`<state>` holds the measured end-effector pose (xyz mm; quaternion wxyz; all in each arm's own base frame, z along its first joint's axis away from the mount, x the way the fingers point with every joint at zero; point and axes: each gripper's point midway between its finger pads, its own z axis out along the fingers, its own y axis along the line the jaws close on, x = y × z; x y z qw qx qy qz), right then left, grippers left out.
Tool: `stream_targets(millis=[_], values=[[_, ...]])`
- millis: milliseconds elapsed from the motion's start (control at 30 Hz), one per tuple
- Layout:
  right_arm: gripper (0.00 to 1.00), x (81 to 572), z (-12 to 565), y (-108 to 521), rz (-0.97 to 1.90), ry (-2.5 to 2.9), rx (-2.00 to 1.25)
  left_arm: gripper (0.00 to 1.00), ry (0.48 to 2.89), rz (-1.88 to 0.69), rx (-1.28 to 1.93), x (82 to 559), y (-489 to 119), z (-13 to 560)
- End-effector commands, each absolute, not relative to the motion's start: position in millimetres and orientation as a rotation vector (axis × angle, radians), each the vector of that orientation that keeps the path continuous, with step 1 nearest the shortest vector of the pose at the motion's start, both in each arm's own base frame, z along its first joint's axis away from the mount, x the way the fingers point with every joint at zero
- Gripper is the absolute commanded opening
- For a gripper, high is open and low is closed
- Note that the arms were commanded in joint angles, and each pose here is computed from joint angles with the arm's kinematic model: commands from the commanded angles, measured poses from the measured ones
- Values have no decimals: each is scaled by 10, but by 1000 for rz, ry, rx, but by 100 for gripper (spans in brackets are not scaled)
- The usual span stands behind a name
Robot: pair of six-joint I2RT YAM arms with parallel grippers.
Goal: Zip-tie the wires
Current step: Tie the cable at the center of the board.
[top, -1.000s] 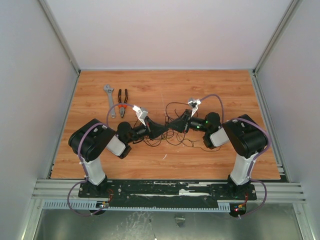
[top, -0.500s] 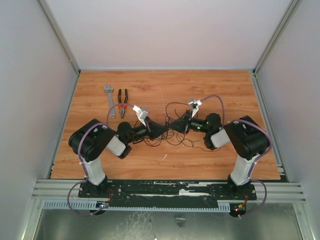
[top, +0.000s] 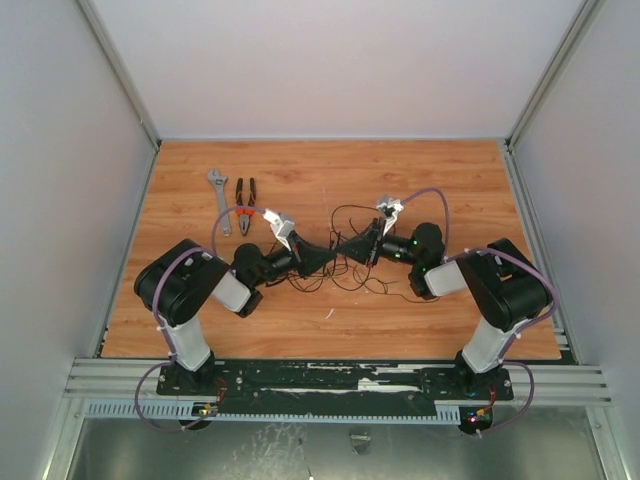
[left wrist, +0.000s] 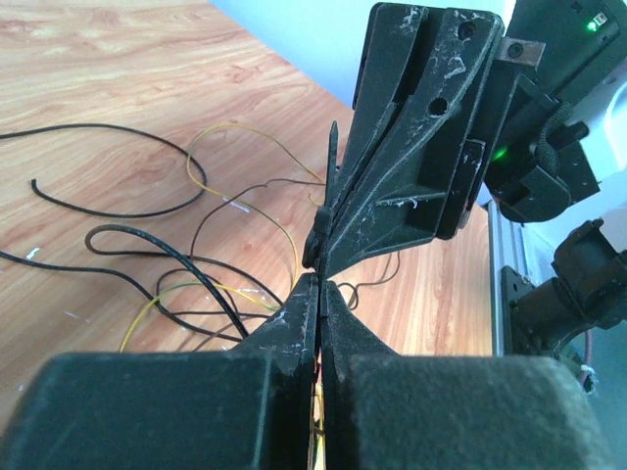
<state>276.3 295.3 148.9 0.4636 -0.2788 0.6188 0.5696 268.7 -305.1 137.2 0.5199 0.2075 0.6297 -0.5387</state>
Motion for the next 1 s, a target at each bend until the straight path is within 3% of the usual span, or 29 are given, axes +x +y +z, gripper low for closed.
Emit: stream_targets(millis=[0, 367, 967], values=[[0, 2894, 1363, 2851, 1303, 1575, -645, 0, 1107, -1285, 548, 2556, -2968, 2221], [0, 2779, 1397, 2793, 1338, 1564, -640, 0, 1109, -1262, 552, 2573, -2940, 2196], [0, 2293, 1342, 2751, 1389, 1679, -875, 0, 963, -1005, 691, 2737, -2923, 2254]])
